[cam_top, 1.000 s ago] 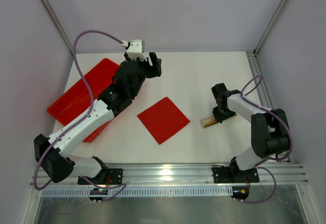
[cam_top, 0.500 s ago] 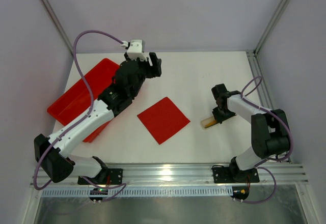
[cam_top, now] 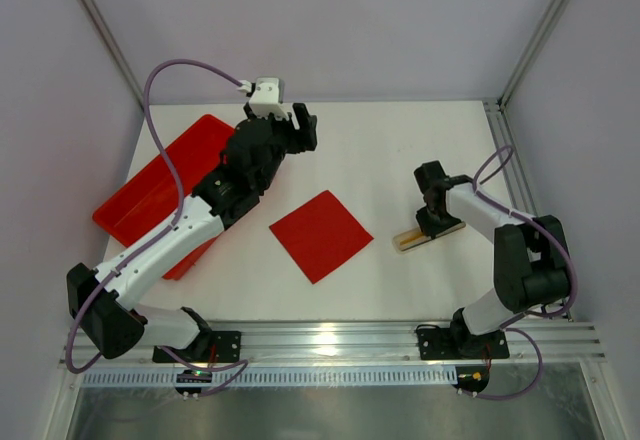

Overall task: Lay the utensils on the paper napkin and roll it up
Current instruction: Pick up the utensils from the container, then place the utensils on the napkin.

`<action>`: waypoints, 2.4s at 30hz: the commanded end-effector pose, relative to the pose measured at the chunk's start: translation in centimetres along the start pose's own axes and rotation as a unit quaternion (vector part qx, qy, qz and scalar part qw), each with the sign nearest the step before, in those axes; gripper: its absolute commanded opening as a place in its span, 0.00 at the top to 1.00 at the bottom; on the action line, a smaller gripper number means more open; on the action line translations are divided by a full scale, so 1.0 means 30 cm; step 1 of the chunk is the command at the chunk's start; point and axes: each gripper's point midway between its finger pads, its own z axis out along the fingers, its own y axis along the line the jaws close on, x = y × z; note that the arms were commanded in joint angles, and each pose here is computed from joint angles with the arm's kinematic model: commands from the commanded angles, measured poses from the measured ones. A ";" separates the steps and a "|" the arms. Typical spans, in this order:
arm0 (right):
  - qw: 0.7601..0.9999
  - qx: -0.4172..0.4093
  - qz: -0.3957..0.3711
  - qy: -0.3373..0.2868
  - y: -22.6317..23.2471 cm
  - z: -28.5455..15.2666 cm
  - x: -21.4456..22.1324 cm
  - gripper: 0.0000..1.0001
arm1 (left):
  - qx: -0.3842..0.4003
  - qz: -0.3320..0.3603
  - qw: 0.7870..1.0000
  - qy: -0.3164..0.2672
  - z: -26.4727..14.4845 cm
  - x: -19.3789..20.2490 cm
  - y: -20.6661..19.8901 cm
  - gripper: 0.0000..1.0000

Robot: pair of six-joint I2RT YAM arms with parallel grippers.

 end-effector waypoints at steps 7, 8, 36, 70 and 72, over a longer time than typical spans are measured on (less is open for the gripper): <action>0.999 -0.034 0.000 -0.028 0.044 -0.076 -0.041 0.90 | 0.008 -0.015 1.000 -0.020 -0.023 -0.051 -0.010 0.30; 0.999 -0.036 -0.001 -0.030 0.046 -0.079 -0.043 0.91 | 0.008 -0.016 1.000 -0.020 -0.023 -0.051 -0.010 0.30; 0.801 -0.396 -0.449 0.016 0.483 -0.569 0.382 0.96 | -0.232 -0.053 0.971 0.000 -0.271 -0.086 0.319 0.34; 0.688 -0.349 -0.636 -0.018 0.482 -0.456 0.596 0.96 | -0.208 -0.068 0.976 -0.004 -0.421 -0.083 0.368 0.31; 0.653 -0.358 -0.666 -0.042 0.468 -0.469 0.569 0.96 | -0.206 -0.066 0.976 -0.004 -0.421 -0.082 0.367 0.31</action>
